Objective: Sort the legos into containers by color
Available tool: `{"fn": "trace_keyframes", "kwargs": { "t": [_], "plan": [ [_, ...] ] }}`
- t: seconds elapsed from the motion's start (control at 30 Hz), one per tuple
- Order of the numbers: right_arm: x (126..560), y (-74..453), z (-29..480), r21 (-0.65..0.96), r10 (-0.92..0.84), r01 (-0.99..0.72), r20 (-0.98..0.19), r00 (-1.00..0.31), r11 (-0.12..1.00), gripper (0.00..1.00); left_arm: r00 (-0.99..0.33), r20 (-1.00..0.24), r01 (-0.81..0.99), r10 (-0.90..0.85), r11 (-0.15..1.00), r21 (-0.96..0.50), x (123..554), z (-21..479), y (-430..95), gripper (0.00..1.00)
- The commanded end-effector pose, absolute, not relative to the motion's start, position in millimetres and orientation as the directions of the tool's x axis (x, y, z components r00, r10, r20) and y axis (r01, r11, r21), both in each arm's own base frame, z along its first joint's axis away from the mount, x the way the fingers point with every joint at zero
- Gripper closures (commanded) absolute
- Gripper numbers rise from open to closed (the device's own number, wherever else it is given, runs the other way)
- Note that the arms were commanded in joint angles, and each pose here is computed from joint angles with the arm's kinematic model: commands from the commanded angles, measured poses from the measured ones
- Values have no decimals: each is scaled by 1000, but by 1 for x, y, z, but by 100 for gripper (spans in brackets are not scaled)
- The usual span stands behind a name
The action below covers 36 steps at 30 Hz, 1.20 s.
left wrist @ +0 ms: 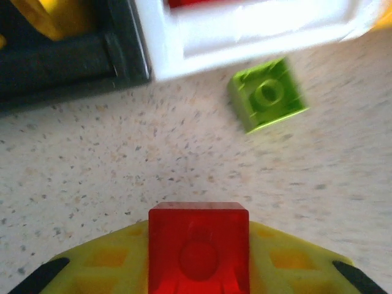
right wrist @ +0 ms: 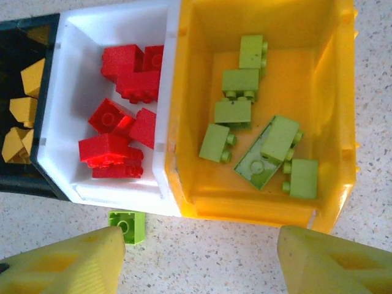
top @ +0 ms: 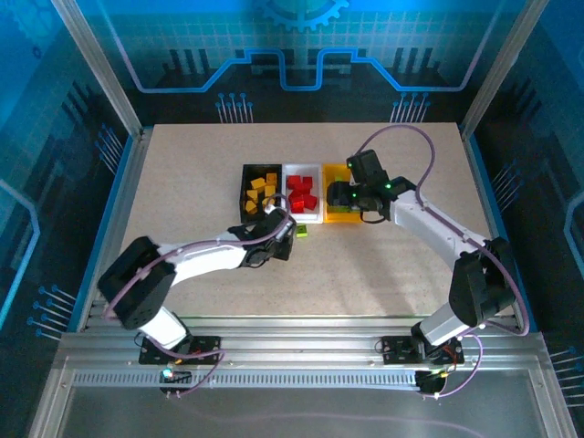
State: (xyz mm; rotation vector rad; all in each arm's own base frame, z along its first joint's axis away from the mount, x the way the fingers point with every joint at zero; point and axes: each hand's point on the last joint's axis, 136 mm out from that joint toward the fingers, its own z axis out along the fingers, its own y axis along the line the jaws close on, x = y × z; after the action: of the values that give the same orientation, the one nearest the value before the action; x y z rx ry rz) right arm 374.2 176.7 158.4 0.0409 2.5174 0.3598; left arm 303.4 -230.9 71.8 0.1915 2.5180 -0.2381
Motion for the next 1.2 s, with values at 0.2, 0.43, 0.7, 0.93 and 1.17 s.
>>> {"fn": "trace_keyframes", "kwargs": {
  "t": [0.2, 0.43, 0.7, 0.93, 1.17],
  "plan": [
    [359, 168, 148, 288, 149, -17, -542, -827, 957, 31, -778, -622, 150, -86, 936, -318, 362, 164, -250, 70],
    [342, 165, 138, 287, 142, -16, -522, -841, 958, 32, -791, -607, 113, -71, 959, -259, 441, 149, -266, 70],
    [320, 166, 131, 289, 122, -36, -512, -850, 957, 32, -820, -567, 70, -76, 970, -232, 472, 122, -273, 58],
    [309, 180, 132, 293, 77, -97, -528, -846, 951, 31, -811, -576, 88, -100, 953, -289, 468, 145, -282, 36],
    [300, 218, 135, 309, 11, -193, -553, -833, 931, 27, -734, -654, 156, -183, 892, -424, 430, 220, -277, 1]
  ]
}}
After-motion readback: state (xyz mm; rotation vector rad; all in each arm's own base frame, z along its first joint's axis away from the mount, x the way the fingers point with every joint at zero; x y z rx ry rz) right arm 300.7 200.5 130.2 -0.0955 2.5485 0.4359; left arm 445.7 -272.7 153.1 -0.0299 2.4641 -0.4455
